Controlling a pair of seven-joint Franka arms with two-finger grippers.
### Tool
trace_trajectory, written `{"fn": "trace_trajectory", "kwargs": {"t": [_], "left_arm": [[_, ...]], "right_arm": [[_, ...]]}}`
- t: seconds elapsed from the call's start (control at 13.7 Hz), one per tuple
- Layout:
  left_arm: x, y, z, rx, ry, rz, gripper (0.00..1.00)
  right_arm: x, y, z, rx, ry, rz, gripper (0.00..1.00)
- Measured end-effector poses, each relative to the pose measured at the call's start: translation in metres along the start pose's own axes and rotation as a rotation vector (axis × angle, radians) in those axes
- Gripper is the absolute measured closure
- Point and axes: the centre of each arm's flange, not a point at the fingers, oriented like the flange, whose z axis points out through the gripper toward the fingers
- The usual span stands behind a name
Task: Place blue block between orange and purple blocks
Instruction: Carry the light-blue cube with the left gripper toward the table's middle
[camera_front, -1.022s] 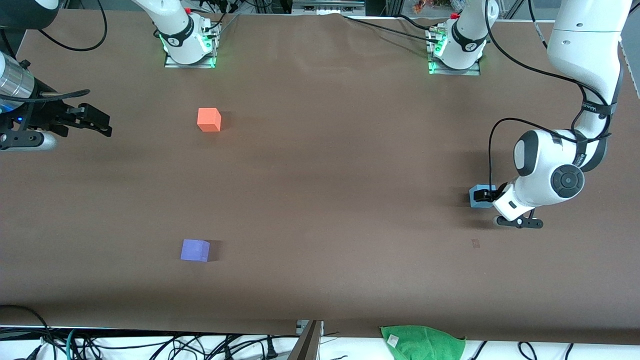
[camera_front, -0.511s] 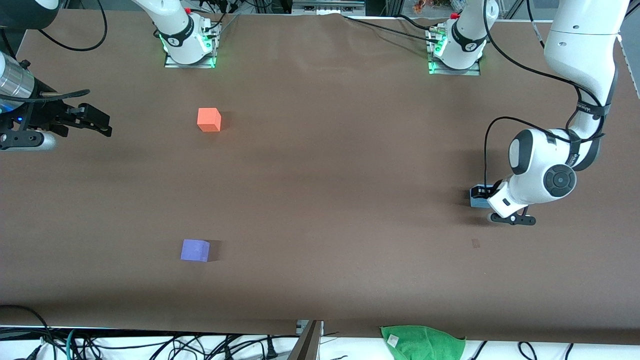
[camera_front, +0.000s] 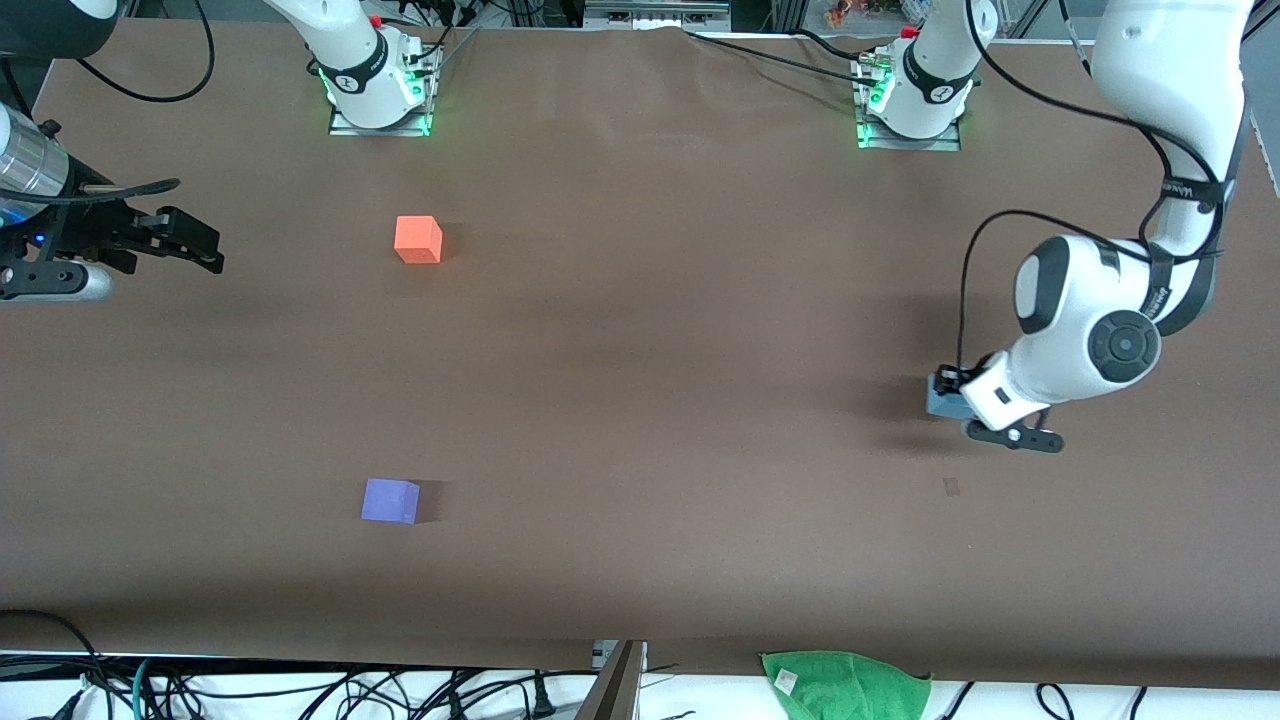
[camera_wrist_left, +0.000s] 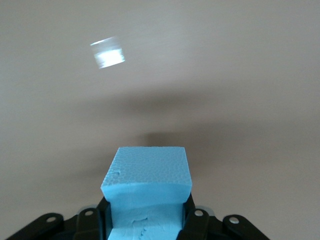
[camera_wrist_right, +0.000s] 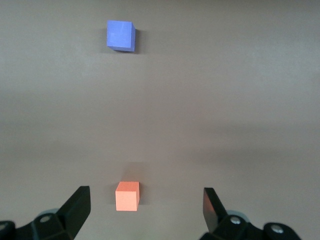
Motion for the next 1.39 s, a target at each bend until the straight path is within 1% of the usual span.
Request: {"fn": "trace_trajectory", "kwargs": {"t": [0.07, 0.22, 0.44, 0.58, 0.73, 0.88, 1.1, 1.24, 1.31, 1.39], "left_arm": [[0.002, 0.037, -0.015, -0.013, 0.000, 0.029, 0.47], [-0.001, 0.114, -0.023, -0.033, 0.000, 0.048, 0.47], [-0.014, 0.211, -0.003, -0.026, -0.035, 0.018, 0.47], [-0.021, 0.255, 0.024, -0.021, -0.059, 0.003, 0.47], [-0.018, 0.271, 0.050, -0.034, -0.058, -0.010, 0.47], [-0.014, 0.277, 0.072, -0.048, -0.055, -0.020, 0.47], [-0.011, 0.285, 0.095, -0.063, -0.050, -0.040, 0.47], [-0.010, 0.285, 0.096, -0.064, -0.049, -0.043, 0.47], [-0.009, 0.284, 0.094, -0.065, -0.045, -0.045, 0.42], [-0.007, 0.284, 0.091, -0.066, -0.040, -0.047, 0.33]], "right_arm": [[0.000, 0.000, 0.000, 0.000, 0.000, 0.000, 0.00], [0.000, 0.000, 0.000, 0.000, -0.002, 0.000, 0.00], [0.006, -0.002, 0.015, -0.002, -0.030, -0.002, 0.00], [0.012, 0.000, 0.025, 0.010, -0.044, 0.005, 0.00], [0.019, -0.002, 0.034, 0.037, -0.046, 0.008, 0.00], [0.025, -0.002, 0.040, 0.042, -0.035, 0.011, 0.00], [0.035, -0.002, 0.061, 0.039, -0.063, 0.013, 0.00], [0.039, -0.002, 0.070, 0.039, -0.074, -0.012, 0.00], [0.039, -0.001, 0.071, 0.039, -0.074, -0.028, 0.00], [0.039, 0.000, 0.070, 0.040, -0.073, -0.041, 0.00]]}}
